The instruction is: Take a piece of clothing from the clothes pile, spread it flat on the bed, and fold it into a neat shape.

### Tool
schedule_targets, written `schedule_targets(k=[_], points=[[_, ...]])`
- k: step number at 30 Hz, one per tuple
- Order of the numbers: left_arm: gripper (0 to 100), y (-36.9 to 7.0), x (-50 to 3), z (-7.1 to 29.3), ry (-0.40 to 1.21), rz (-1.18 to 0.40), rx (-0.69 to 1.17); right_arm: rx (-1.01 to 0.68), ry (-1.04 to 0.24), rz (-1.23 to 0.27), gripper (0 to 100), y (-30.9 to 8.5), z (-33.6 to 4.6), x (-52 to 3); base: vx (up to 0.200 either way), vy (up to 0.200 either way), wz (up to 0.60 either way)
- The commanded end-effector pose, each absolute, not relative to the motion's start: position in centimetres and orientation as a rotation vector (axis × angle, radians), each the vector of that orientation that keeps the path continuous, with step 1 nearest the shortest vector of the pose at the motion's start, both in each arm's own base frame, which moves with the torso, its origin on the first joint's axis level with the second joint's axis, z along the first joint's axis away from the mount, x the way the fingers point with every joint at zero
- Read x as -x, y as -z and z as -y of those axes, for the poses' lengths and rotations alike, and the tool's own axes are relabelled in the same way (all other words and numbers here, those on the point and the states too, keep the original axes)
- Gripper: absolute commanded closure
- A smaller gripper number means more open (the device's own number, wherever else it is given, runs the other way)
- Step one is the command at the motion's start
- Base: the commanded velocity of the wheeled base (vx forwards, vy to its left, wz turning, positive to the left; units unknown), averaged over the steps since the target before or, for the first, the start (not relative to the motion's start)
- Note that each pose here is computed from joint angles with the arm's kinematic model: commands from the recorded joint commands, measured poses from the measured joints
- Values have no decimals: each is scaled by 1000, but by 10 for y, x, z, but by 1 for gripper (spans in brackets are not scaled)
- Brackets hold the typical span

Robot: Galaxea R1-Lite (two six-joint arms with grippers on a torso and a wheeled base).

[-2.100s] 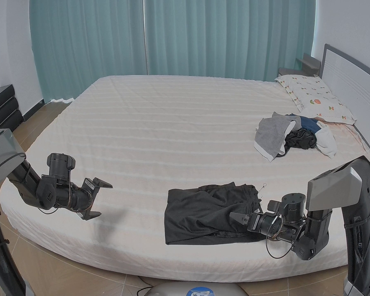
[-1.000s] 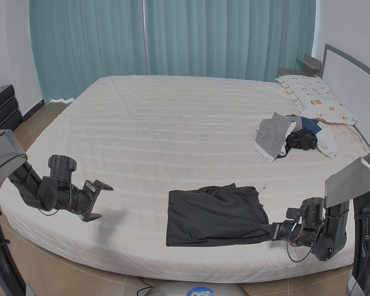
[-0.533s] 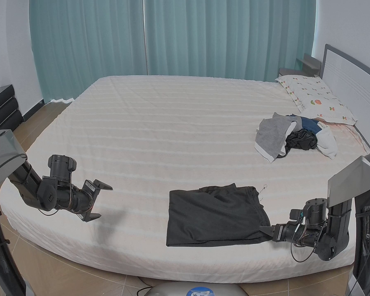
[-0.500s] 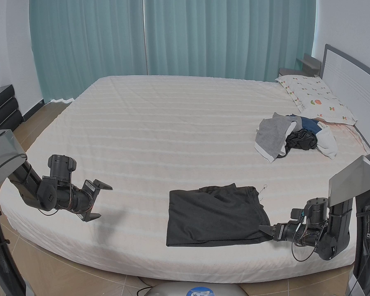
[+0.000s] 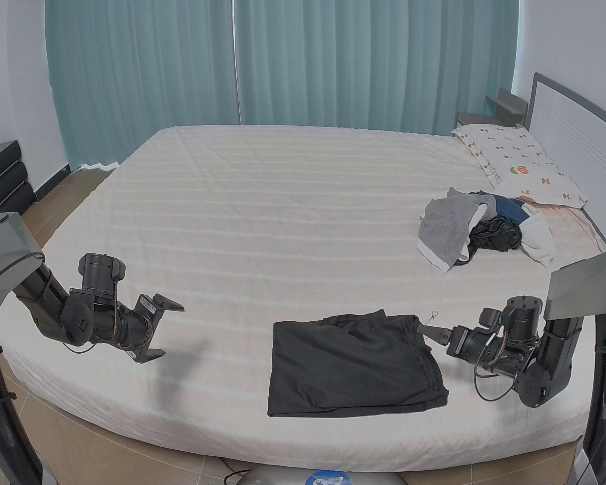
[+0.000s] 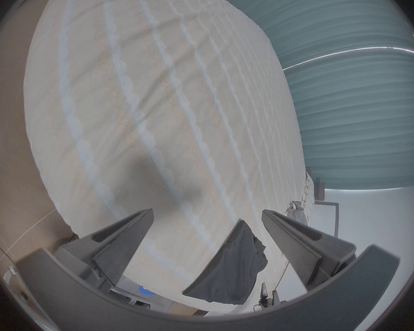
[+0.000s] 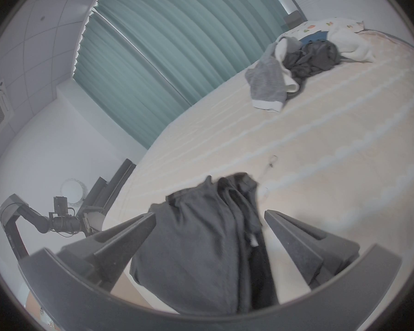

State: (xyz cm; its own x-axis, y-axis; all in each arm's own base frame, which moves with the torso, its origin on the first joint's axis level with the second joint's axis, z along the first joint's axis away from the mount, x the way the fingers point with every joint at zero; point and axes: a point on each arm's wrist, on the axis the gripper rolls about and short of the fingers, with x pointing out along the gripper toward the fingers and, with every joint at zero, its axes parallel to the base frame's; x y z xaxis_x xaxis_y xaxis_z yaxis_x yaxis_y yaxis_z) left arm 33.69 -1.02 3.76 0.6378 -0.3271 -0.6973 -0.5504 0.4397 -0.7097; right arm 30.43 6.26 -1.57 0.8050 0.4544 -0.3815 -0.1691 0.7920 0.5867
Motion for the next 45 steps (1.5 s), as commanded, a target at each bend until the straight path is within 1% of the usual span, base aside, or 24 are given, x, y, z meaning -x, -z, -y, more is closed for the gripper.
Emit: schedule_targets(k=[1, 3, 7, 12, 16, 23, 24, 27, 34, 45], points=[[0, -36, -337, 11, -167, -925, 1146, -568, -424, -515, 0, 9, -89, -321, 0, 0, 0], [0, -36, -336, 11, -166, -927, 1145, -560, -444, -544, 0, 10, -102, -331, 0, 0, 0], [0, -36, -336, 11, -165, -926, 1145, -556, -433, -570, 0, 22, -110, -349, 0, 0, 0], [0, -36, -337, 11, -165, -926, 1145, -550, -410, -554, 0, 34, -114, -364, 0, 0, 0], [0, -36, -337, 11, -165, -926, 1145, -548, -399, -581, 0, 42, -114, -366, 0, 0, 0], [0, -36, -337, 11, -165, -926, 1144, -550, -395, -575, 0, 44, -114, -377, 0, 0, 0], [0, -36, -337, 11, -165, -926, 1144, -549, -389, -586, 100, 44, -114, -378, 0, 0, 0], [0, -35, -337, 11, -165, -927, 1143, -546, -378, -619, 100, 44, -115, -380, 0, 0, 0], [0, -35, -337, 11, -164, -926, 1143, -531, -377, -622, 100, 45, -114, -380, 0, 0, 0], [0, -35, -337, 11, -167, -924, 1141, -556, -334, -560, 100, 40, -92, -387, 0, 0, 0]])
